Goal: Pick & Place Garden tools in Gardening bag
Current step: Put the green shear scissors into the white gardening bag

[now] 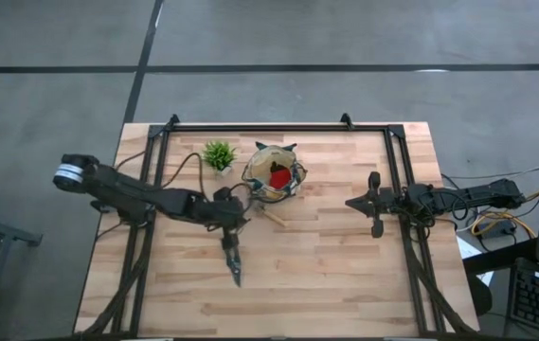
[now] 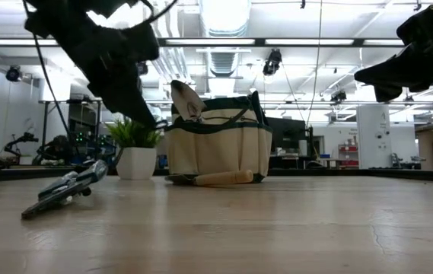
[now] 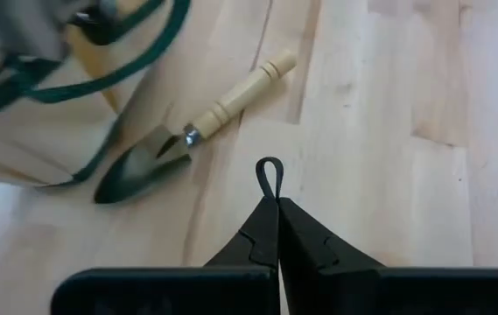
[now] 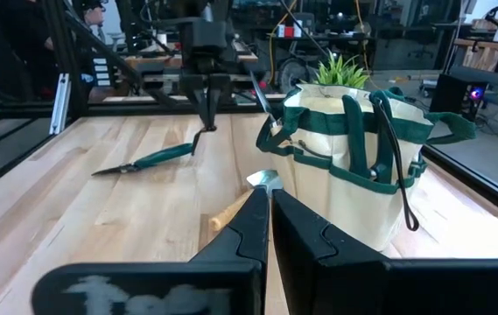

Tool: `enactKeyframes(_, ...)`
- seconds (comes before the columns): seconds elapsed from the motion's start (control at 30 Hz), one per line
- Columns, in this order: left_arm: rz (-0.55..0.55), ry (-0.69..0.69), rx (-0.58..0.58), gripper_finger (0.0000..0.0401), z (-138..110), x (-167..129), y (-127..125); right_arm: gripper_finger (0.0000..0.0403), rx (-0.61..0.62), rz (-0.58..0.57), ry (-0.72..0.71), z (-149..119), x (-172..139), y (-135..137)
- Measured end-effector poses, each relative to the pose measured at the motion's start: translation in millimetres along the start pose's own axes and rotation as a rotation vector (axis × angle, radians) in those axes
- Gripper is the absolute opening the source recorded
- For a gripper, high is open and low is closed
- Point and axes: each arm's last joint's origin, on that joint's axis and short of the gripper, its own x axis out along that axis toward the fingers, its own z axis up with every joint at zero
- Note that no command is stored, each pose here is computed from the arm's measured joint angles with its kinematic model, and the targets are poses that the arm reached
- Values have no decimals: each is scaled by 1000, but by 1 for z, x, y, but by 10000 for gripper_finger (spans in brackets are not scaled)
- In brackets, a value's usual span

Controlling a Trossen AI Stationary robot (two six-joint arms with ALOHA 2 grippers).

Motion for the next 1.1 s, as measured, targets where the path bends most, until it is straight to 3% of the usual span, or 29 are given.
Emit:
enactKeyframes(0.17, 28, -50, -5, 0, -8, -11, 5, 13, 1, 0, 0, 0, 0, 0)
enactKeyframes(0.37, -12, -173, -24, 0, -11, -26, 9, 13, 0, 0, 0, 0, 0, 0)
enactKeyframes(1.1, -7, -394, 5, 0, -7, -75, 21, 13, -1, 0, 0, 0, 0, 0)
